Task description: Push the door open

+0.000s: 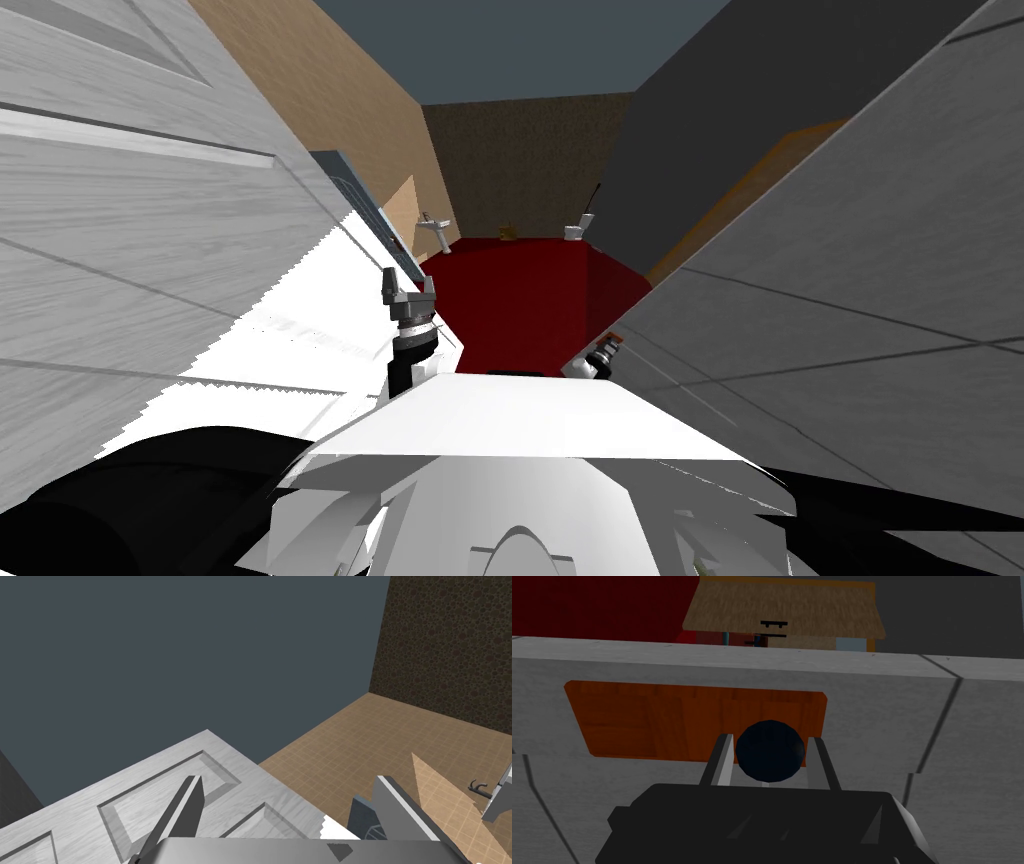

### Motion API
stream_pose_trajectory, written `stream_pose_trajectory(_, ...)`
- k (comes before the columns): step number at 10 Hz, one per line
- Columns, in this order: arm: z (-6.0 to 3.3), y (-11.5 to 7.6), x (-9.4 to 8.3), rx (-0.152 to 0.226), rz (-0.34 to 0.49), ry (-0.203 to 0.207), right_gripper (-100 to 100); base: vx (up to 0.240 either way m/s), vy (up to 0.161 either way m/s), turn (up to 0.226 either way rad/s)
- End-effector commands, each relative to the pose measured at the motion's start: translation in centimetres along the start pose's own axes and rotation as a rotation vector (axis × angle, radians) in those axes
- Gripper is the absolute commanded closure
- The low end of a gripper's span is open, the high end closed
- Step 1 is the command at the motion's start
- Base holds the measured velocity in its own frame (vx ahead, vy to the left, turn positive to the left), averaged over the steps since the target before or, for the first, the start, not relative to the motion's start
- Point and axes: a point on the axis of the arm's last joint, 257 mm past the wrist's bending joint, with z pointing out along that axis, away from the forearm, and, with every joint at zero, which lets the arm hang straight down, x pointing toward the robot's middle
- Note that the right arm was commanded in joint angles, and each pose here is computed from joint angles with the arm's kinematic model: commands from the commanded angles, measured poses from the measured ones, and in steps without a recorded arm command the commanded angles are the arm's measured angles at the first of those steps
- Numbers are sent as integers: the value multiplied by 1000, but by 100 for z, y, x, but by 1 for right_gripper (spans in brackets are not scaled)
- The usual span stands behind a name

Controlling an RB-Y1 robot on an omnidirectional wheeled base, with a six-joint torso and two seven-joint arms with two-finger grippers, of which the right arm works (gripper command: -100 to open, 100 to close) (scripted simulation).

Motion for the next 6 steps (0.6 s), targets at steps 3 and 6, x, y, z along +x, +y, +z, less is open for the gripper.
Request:
stream_pose_trajectory(3, 55, 25, -268, -8, -3, -72, 100, 168, -98, -18)
stream_pose_trajectory(6, 65, 32, -452, -10, -2, -123, 100, 119, -93, -9)
